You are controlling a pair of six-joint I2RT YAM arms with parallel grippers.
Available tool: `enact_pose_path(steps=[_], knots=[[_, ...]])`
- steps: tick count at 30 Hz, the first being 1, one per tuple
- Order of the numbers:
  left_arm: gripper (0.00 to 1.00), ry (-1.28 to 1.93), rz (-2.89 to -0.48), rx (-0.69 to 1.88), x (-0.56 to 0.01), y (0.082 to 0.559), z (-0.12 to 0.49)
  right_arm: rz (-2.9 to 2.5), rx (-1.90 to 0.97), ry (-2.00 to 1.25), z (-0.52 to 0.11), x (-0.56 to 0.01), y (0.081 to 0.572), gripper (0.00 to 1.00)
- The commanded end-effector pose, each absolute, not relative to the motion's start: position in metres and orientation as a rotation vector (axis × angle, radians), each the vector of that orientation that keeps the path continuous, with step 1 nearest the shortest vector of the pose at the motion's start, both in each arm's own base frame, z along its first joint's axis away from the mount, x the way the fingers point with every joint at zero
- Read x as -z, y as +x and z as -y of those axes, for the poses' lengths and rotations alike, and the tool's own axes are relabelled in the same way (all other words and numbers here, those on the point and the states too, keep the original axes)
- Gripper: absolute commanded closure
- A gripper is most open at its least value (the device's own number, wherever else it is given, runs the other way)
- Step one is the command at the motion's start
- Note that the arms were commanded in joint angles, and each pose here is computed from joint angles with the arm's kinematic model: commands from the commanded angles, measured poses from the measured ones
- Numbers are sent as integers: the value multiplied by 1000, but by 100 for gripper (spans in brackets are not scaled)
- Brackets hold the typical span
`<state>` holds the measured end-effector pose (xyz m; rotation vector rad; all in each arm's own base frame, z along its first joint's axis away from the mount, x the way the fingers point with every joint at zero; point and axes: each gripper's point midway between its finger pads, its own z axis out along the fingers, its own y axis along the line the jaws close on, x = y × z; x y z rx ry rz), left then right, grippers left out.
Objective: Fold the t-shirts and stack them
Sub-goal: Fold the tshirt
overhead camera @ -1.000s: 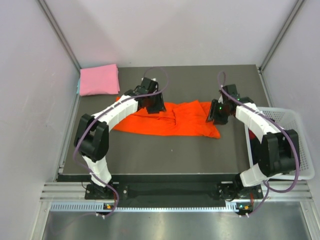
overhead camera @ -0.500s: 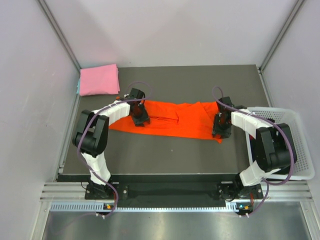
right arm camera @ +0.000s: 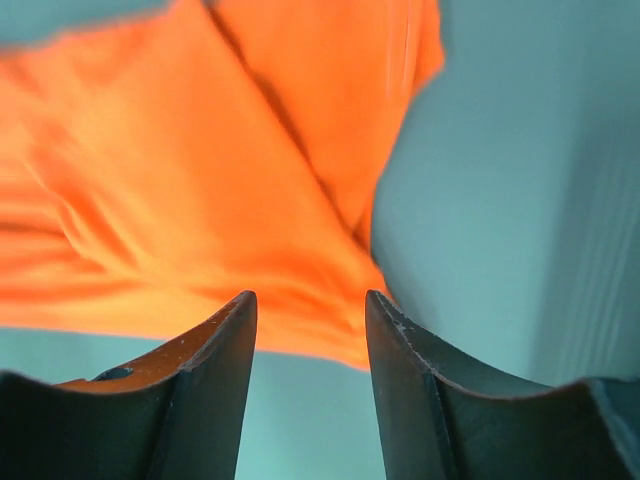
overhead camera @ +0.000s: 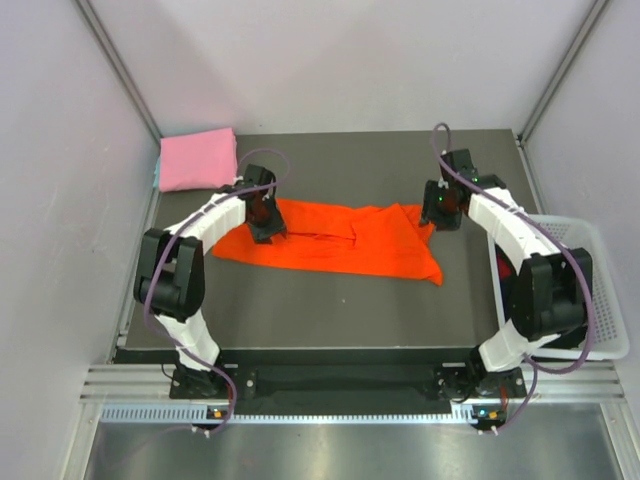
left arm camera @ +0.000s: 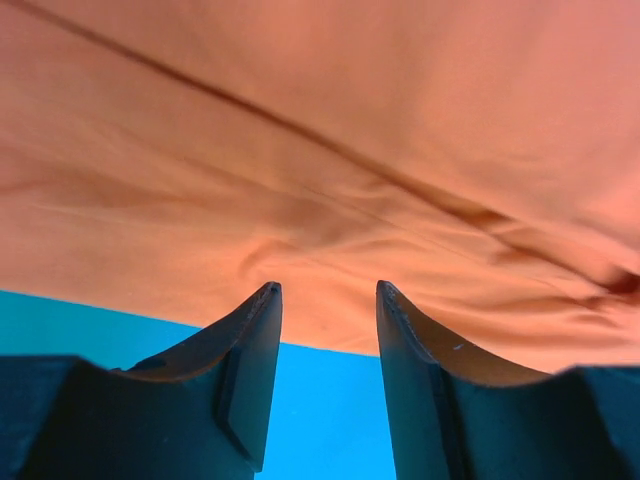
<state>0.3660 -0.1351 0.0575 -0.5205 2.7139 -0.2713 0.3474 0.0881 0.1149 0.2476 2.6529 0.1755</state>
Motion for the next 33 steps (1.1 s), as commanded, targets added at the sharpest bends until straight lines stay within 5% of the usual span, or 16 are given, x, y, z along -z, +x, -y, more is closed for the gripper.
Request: enact_pose_path(steps=[1, 15, 22, 25, 29, 33], knots=[[52, -475, -2628, 381, -99, 383, 133, -2646, -164, 282, -79, -116, 371, 52], [54, -573, -2670, 464, -80, 395, 95, -2572, -384, 307, -67, -75, 459, 60], [55, -576, -2657, 441, -81, 400, 93, -2562, -271, 394, -38, -54, 479, 62], [54, -568, -2625, 478, -93, 406, 96, -2568, -317, 367, -44, -47, 484, 70], [54, -554, -2567, 523, -113, 418, 101, -2577, -364, 316, -50, -39, 490, 100], [54, -528, -2547, 477, -123, 422, 95, -2541, -362, 293, -49, -39, 512, 100]])
